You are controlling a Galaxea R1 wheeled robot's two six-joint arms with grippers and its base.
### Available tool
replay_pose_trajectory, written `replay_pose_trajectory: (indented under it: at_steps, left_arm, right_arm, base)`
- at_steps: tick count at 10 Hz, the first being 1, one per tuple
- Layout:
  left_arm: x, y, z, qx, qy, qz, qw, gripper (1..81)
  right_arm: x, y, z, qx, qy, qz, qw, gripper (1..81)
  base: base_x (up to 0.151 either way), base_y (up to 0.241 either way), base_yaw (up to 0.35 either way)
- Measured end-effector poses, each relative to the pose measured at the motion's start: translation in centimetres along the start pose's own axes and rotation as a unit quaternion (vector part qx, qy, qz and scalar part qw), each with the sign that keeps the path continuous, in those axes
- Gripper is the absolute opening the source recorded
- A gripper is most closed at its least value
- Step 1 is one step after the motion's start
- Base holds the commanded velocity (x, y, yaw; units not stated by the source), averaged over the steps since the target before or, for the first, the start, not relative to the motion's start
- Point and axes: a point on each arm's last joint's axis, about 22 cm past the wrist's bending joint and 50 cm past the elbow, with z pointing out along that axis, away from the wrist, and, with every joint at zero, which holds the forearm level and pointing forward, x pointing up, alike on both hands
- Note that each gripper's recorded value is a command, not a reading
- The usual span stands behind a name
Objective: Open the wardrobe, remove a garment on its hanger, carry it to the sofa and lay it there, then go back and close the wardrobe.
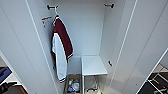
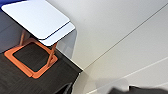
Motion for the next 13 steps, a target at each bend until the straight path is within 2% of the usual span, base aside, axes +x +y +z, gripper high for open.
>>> replay_pose_trajectory:
  at_steps: [2,3,4,5,6,7,8,9,11,12,13]
  left_arm:
    - [5.0,5.8,-0.2,-0.021,0.009,-0.005,0.9997,81.1]
    - [6.7,8.3,-0.3,-0.028,0.008,-0.005,0.9996,81.1]
    - [7.1,10.2,0.0,-0.027,-0.008,-0.003,0.9996,81.1]
    - [6.4,12.5,0.9,-0.029,-0.033,0.002,0.999,81.1]
    - [4.6,15.0,2.1,-0.039,-0.063,0.007,0.9972,81.1]
    - [1.5,17.7,3.1,-0.053,-0.103,0.011,0.9932,81.1]
    - [-1.7,20.2,3.7,-0.068,-0.14,0.02,0.9876,81.1]
    - [-3.8,22.1,4.2,-0.08,-0.163,0.025,0.9831,81.1]
    - [-5.2,23.0,4.5,-0.084,-0.179,0.031,0.9798,81.1]
    - [-6.3,23.8,4.9,-0.089,-0.189,0.031,0.9775,81.1]
    - [-8.5,24.1,5.6,-0.09,-0.209,0.037,0.9732,81.1]
  right_arm:
    - [4.3,-6.9,1.4,0.057,0.017,0.027,0.9979,81.1]
    - [5.4,-9.8,2.1,0.082,0.02,0.042,0.9956,81.1]
    - [5.1,-12.3,3.2,0.105,0.009,0.056,0.9929,81.1]
    - [3.0,-14.1,4.4,0.121,-0.018,0.067,0.9902,81.1]
    - [-0.3,-15.5,5.7,0.131,-0.056,0.077,0.9868,81.1]
    - [-4.1,-17.9,7.1,0.148,-0.099,0.081,0.9807,81.1]
    - [-8.6,-21.1,8.3,0.175,-0.148,0.081,0.9701,81.1]
    - [-12.9,-23.7,8.9,0.197,-0.194,0.077,0.958,81.1]
    - [-15.8,-24.6,9.3,0.19,-0.22,0.081,0.9534,81.1]
    - [-17.8,-25.3,9.3,0.189,-0.236,0.074,0.9501,81.1]
    - [-20.3,-26.2,9.2,0.195,-0.258,0.051,0.9448,81.1]
  base:
    - [0.0,0.0,0.0]
    - [0.0,0.0,0.0]
    - [0.0,0.0,0.0]
    - [0.0,0.0,0.0]
    - [0.0,0.0,0.0]
    - [0.0,0.0,0.0]
    - [0.0,0.0,0.0]
    - [0.0,0.0,0.0]
    - [0.0,0.0,0.0]
    - [0.0,0.0,0.0]
    - [0.0,0.0,0.0]
